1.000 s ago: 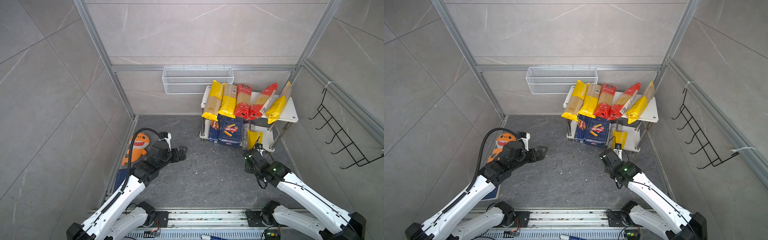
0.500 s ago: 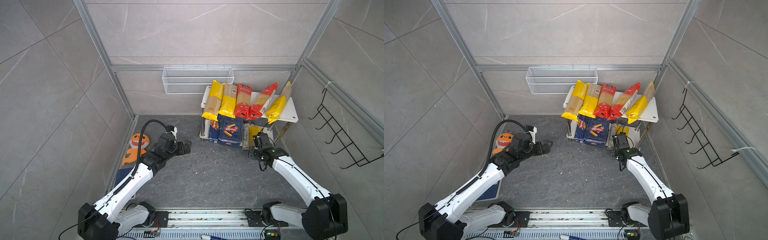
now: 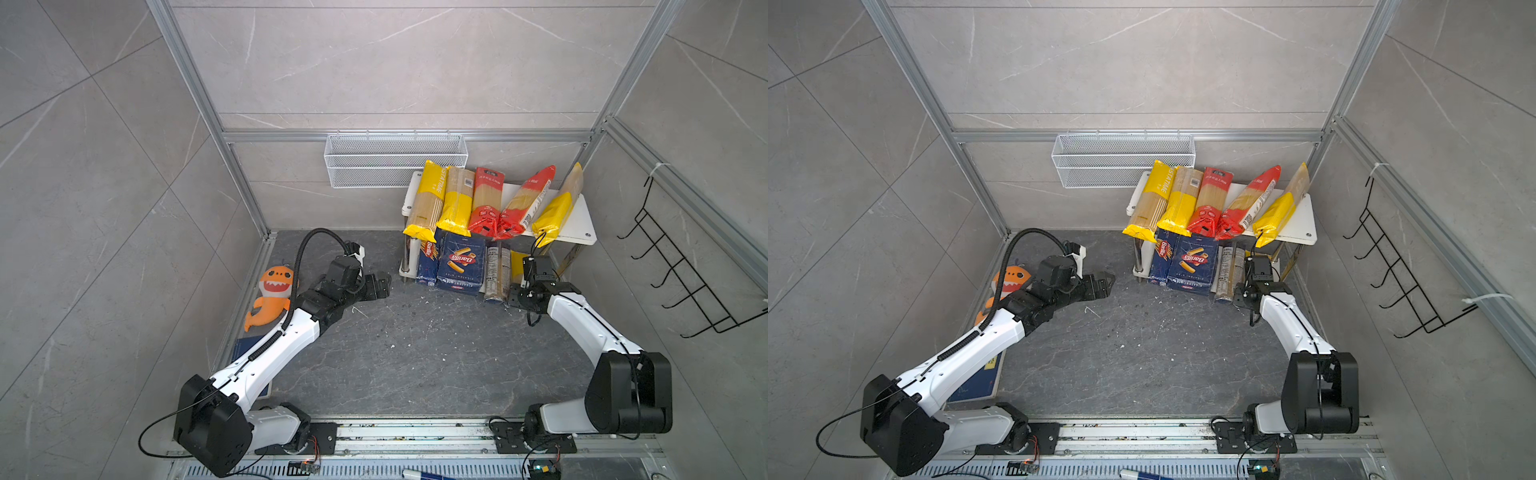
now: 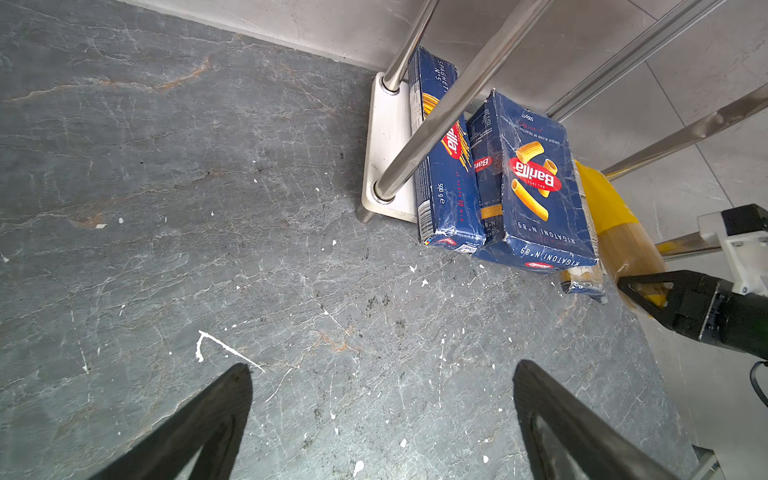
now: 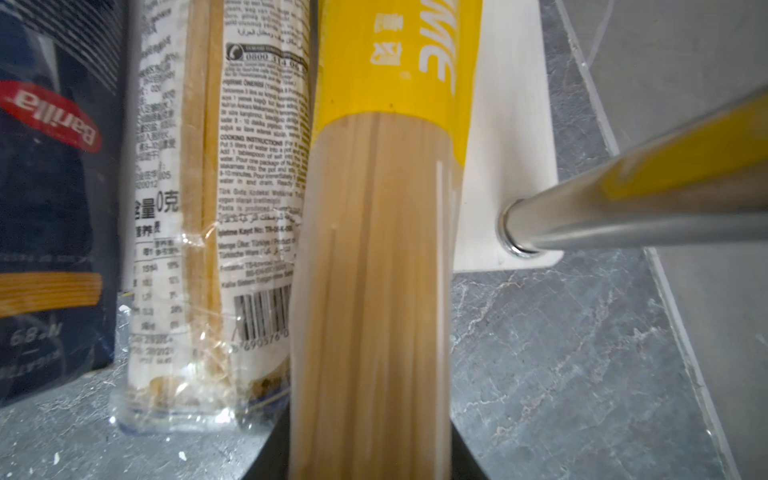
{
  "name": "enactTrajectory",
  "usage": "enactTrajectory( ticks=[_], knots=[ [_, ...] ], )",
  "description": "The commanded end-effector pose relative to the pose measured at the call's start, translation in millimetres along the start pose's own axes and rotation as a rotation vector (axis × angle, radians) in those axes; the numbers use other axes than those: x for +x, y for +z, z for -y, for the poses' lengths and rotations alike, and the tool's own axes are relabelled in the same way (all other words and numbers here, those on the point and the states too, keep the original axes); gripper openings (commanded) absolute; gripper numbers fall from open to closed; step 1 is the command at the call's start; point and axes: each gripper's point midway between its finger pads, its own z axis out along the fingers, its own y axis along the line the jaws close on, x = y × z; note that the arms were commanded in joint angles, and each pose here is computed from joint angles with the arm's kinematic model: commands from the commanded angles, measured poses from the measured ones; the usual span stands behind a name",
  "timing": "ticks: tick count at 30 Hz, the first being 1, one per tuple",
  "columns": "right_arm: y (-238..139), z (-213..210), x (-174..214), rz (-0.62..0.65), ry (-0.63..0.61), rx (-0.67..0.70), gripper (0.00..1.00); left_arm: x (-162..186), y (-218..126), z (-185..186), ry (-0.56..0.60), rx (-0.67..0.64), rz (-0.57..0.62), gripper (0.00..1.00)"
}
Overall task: Place and organize the pasta boxes and bags onto the shelf
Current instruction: 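Stand the yellow bag on the lower shelf beside the clear bag with the right gripper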
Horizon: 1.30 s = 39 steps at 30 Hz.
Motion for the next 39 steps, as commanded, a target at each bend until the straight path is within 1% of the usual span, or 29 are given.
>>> enactTrajectory(
  ticks=[1, 3, 4, 8, 9, 10, 11, 12, 13, 14, 16, 17, 18, 22, 25, 28, 32, 36, 39],
  knots=[
    [-15, 8, -47, 0.150, 0.042, 0.017, 0.07, -19, -4, 11, 0.029, 0.044, 0.057, 1.00],
    [-13, 12, -42, 0.130, 0.048, 0.034, 0.17, -19, -6, 10, 0.030, 0.044, 0.059, 1.00],
    [-12, 14, -41, 0.122, 0.052, 0.045, 0.19, -19, -7, 10, 0.031, 0.045, 0.061, 1.00],
    [-8, 22, -31, 0.087, 0.065, 0.087, 0.21, -18, -13, 10, 0.025, 0.053, 0.070, 1.00],
    [-7, 25, -28, 0.074, 0.071, 0.104, 0.28, -18, -14, 10, 0.023, 0.054, 0.071, 1.00],
    [-6, 28, -26, 0.065, 0.074, 0.116, 0.39, -16, -15, 10, 0.021, 0.054, 0.067, 1.00],
    [-5, 32, -23, 0.052, 0.081, 0.139, 0.43, -15, -15, 9, 0.017, 0.054, 0.065, 1.00],
    [-3, 38, -20, 0.034, 0.096, 0.167, 0.44, -13, -16, 9, 0.014, 0.057, 0.063, 1.00],
    [-1, 44, -17, 0.014, 0.106, 0.194, 0.44, -13, -17, 9, 0.012, 0.059, 0.062, 1.00],
    [1, 48, -13, -0.008, 0.113, 0.214, 0.41, -11, -19, 9, 0.009, 0.061, 0.060, 1.00],
    [7, 50, -5, -0.043, 0.111, 0.225, 0.23, -11, -22, 9, 0.005, 0.062, 0.062, 1.00],
    [9, 48, -1, -0.054, 0.112, 0.220, 0.17, -11, -24, 9, 0.004, 0.063, 0.065, 1.00],
    [10, 46, 1, -0.056, 0.113, 0.207, 0.14, -10, -26, 8, 0.004, 0.062, 0.063, 1.00],
    [5, 36, 3, -0.033, 0.118, 0.132, 0.12, -10, -34, 6, 0.007, 0.055, 0.073, 1.00],
    [3, 32, 0, -0.022, 0.107, 0.110, 0.12, -9, -37, 4, 0.008, 0.049, 0.079, 1.00],
    [6, 30, -4, -0.016, 0.098, 0.101, 0.12, -9, -36, 4, 0.006, 0.050, 0.079, 1.00],
    [13, 30, -8, -0.011, 0.091, 0.115, 0.15, -9, -33, 6, 0.004, 0.055, 0.076, 1.00],
    [21, 30, -14, -0.022, 0.078, 0.130, 0.15, -13, -32, 7, 0.014, 0.051, 0.080, 1.00],
    [25, 25, -17, -0.018, 0.075, 0.106, 0.14, -14, -30, 7, 0.016, 0.050, 0.083, 1.00]
  ],
)
